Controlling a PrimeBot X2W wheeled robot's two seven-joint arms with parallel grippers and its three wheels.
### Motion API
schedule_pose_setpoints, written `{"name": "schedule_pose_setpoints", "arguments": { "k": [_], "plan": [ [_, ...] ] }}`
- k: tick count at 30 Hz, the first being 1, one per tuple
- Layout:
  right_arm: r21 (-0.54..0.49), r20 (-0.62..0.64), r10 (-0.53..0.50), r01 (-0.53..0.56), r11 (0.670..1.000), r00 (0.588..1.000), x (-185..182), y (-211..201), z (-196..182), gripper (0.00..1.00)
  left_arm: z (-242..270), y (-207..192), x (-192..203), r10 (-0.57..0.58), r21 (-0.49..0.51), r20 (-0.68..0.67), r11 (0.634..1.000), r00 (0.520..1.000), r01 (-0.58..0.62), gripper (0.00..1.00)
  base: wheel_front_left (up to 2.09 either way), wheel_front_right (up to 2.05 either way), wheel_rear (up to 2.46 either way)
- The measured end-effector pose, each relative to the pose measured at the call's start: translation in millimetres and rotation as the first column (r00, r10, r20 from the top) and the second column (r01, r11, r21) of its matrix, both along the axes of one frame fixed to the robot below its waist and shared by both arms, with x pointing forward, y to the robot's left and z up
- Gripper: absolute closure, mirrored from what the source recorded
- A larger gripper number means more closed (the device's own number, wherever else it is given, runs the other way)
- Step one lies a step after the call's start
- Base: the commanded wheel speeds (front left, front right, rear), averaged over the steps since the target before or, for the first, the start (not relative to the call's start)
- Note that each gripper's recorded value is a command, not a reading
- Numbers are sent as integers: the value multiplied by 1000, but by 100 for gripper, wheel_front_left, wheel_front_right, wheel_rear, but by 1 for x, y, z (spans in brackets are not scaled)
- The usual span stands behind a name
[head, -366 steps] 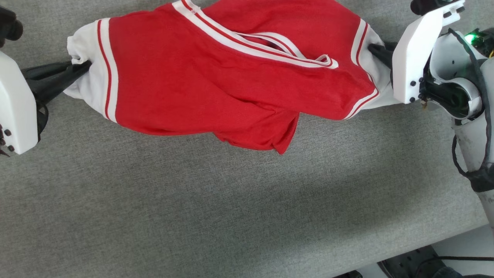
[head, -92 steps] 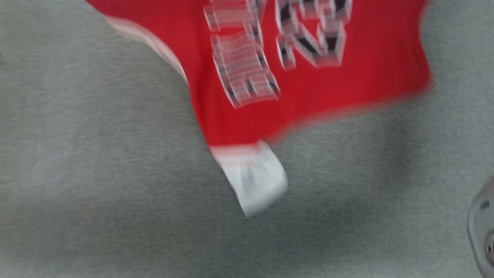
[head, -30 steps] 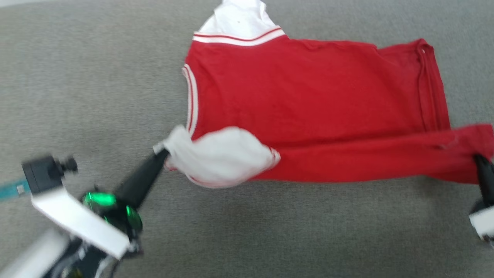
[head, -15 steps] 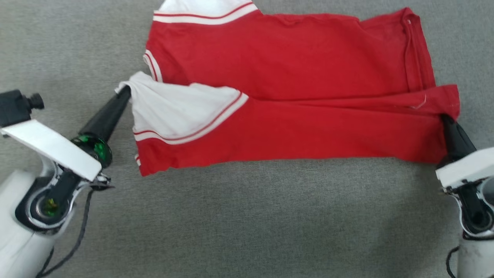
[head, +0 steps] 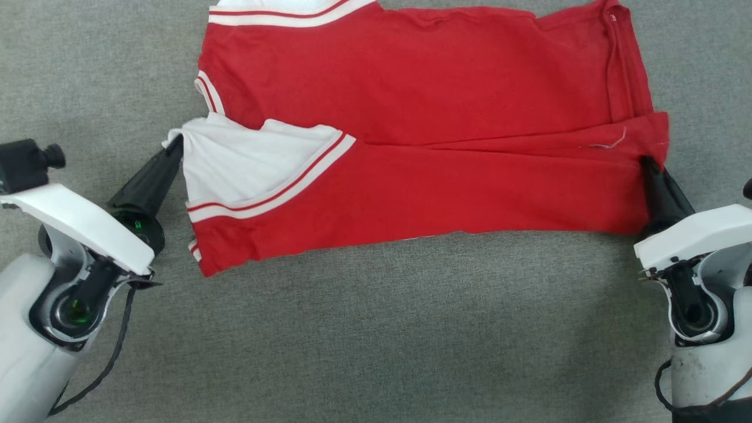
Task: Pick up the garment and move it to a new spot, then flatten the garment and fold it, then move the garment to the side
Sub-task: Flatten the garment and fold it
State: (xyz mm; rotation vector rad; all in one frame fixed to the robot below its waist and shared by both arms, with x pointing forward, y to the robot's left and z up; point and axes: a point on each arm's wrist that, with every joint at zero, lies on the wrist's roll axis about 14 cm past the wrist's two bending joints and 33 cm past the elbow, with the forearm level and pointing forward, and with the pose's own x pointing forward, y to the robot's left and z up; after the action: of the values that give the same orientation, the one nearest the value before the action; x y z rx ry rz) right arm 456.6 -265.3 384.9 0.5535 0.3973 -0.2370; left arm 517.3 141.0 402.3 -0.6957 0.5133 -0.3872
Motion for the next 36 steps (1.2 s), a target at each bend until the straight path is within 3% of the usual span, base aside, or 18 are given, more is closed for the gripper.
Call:
{"name": "schedule_pose_setpoints", "arguments": {
  "k": [1, 2, 3, 7, 13, 17, 21, 23, 27, 30, 32, 36],
  "plan": [
    [1, 2, 0, 0, 1000, 1000, 0, 0, 0, 52, -1, -1, -1, -19, 34, 14, 999, 1000, 19, 64, 0, 0, 0],
    [1, 5, -2, 2, 1000, 1000, 0, 1, 1, 14, -1, -1, -2, -33, 62, 30, 998, 999, 31, 22, 0, 0, 0],
    [1, 8, -1, 1, 1000, 1000, 0, 1, 2, 0, -1, -1, -4, -42, 79, 38, 996, 998, 39, 0, 0, 0, 0],
    [-24, 29, 12, -11, 1000, 999, 1, 3, 11, 0, 6, 2, -8, -83, 152, 81, 986, 993, 70, 0, 0, 0, 0],
    [-133, 84, 45, -34, 991, 995, -3, 1, 41, 0, 30, 26, -14, -224, 395, 197, 909, 955, 132, 0, 0, 0, 0],
    [-179, 128, 57, -34, 983, 990, -10, 0, 63, 0, 39, 37, -27, -277, 463, 177, 870, 944, 168, 0, 0, 0, 0],
    [-187, 152, 68, -39, 982, 986, -17, 1, 78, 0, 21, 26, -63, -360, 447, -10, 833, 933, 326, 0, 0, 0, 0],
    [-185, 157, 72, -42, 982, 985, -20, 2, 80, 0, 18, 23, -68, -360, 408, -65, 842, 931, 354, 0, 0, 0, 0],
    [-183, 147, 83, -55, 982, 986, -27, 5, 78, 0, -2, 24, -80, -380, 395, -190, 815, 905, 425, 0, 0, 0, 0],
    [-182, 149, 81, -53, 982, 986, -30, 4, 80, 0, -11, 9, -84, -389, 307, -262, 834, 883, 459, 0, 0, 0, 0],
    [-186, 146, 65, -37, 982, 987, -34, -2, 79, 0, -20, 8, -88, -408, 306, -313, 812, 858, 498, 0, 0, 0, 0],
    [-188, 136, 22, 4, 982, 990, -44, -15, 76, 0, -30, -2, -88, -424, 258, -375, 807, 825, 532, 0, 0, 0, 0]
  ]
}}
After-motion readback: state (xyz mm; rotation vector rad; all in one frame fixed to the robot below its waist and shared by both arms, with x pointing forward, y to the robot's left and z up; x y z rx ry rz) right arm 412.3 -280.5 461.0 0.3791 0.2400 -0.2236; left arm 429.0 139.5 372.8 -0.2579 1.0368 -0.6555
